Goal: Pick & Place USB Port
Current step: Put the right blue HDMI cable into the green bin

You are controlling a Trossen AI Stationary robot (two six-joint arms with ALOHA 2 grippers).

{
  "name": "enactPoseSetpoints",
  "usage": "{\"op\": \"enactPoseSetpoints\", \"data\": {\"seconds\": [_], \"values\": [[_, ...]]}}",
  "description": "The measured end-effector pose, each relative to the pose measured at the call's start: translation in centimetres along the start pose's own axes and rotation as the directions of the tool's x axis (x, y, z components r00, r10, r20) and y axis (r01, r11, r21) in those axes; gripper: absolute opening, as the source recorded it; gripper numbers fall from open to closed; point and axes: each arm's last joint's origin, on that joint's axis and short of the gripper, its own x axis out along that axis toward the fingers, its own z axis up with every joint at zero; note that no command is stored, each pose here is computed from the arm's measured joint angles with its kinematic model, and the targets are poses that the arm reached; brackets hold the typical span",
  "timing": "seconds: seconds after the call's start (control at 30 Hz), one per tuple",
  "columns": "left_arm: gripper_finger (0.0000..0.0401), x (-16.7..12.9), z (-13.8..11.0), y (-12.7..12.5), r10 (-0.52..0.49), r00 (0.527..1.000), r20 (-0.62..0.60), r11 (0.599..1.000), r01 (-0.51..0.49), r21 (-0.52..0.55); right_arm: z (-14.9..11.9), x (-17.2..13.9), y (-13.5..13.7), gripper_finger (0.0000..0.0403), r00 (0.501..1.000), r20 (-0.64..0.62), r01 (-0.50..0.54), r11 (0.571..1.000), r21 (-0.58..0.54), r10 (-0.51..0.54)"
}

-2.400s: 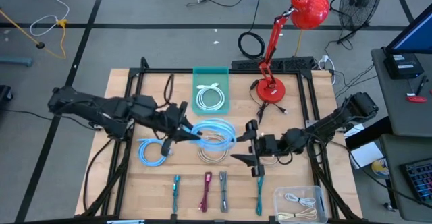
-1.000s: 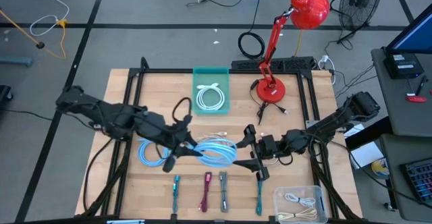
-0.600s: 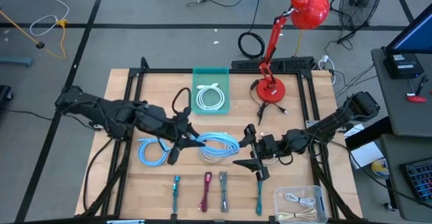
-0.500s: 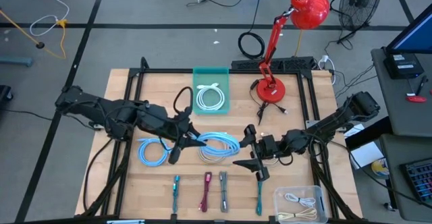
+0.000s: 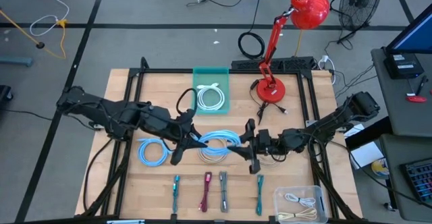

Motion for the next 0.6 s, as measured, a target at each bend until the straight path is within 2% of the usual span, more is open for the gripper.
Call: {"op": "enactPoseSetpoints", "data": {"seconds": [0.1, 0.17, 0.3, 0.43, 0.5, 0.6], "values": [[0.0049, 0.0, -0.2, -0.5, 0.011, 1.000, 0.002, 1.000, -0.011, -0.028, -0.1, 0.1, -0.3, 0.0024, 1.000, -0.006, 0.028, 1.000, 0.000, -0.028], [0.0055, 0.0, -0.3, -0.8, 0.027, 1.000, 0.007, 0.999, -0.027, -0.028, 0.0, 0.2, -0.6, 0.0018, 0.999, 0.001, 0.053, 0.998, 0.022, -0.053], [0.0115, -0.8, -0.8, -1.6, 0.074, 0.997, -0.026, 0.997, -0.074, -0.002, 0.1, 0.6, -1.9, 0.0015, 0.997, 0.005, 0.082, 0.991, 0.107, -0.083], [0.0148, -3.1, -1.4, -1.8, 0.237, 0.971, -0.040, 0.971, -0.236, 0.028, 0.2, 1.1, -3.6, 0.0012, 0.992, 0.003, 0.122, 0.972, 0.202, -0.125], [0.0151, -4.2, -1.8, -1.9, 0.334, 0.941, -0.050, 0.942, -0.333, 0.032, 0.3, 1.4, -4.7, 0.0012, 0.990, 0.000, 0.135, 0.957, 0.259, -0.140], [0.0146, -5.6, -2.1, -2.1, 0.421, 0.906, -0.032, 0.907, -0.420, 0.029, 0.5, 1.8, -6.6, 0.0011, 0.985, -0.001, 0.160, 0.919, 0.360, -0.171]]}}
